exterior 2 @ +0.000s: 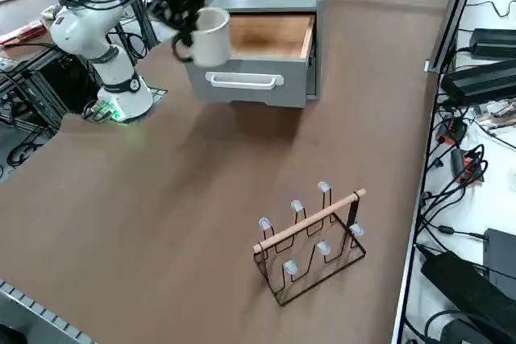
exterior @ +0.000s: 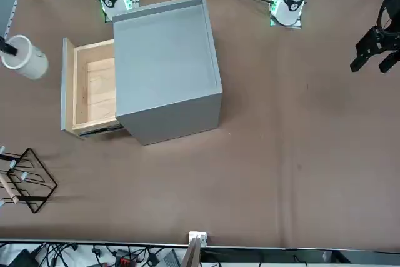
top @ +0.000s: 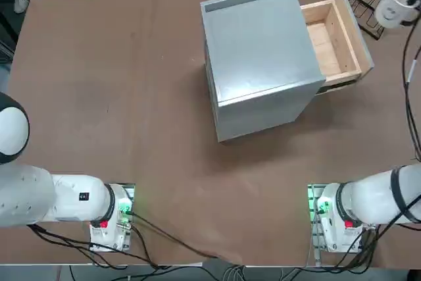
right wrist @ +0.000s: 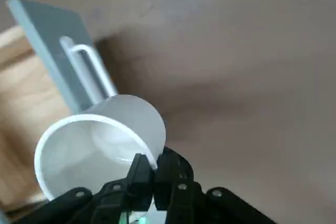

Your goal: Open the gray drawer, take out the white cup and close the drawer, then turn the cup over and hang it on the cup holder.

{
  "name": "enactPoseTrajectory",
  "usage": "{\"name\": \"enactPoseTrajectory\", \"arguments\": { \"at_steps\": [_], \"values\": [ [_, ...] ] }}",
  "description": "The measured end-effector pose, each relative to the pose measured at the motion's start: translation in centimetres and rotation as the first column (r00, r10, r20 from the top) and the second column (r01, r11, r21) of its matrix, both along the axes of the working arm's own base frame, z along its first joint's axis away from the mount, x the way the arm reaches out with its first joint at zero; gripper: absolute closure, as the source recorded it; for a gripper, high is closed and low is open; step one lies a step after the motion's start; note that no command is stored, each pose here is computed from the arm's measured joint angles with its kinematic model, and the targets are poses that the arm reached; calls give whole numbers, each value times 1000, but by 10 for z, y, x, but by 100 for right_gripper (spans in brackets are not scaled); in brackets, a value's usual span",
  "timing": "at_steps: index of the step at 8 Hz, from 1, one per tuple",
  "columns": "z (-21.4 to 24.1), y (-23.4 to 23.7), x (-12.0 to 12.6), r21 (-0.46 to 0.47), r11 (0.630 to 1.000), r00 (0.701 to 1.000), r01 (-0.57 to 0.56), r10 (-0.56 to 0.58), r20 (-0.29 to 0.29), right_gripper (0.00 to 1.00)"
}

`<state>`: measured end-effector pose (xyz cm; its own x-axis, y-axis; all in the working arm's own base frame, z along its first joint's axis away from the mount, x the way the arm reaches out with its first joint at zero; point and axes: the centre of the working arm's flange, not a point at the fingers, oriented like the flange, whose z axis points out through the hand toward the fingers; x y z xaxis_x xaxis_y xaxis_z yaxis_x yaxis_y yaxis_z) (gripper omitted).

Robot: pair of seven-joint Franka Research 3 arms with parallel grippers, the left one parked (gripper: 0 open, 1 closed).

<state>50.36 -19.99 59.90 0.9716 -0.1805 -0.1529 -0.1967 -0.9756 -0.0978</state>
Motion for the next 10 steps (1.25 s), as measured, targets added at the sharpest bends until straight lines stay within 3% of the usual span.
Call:
{"name": "enactPoseTrajectory", "arguments": {
  "at_steps": [2, 10],
  "values": [
    [-32, -33, 3, -1, 999, 999, -48, 48, 5, 96],
    [-164, -39, 28, -53, 982, 982, -184, 186, 43, 96]
  ]
}}
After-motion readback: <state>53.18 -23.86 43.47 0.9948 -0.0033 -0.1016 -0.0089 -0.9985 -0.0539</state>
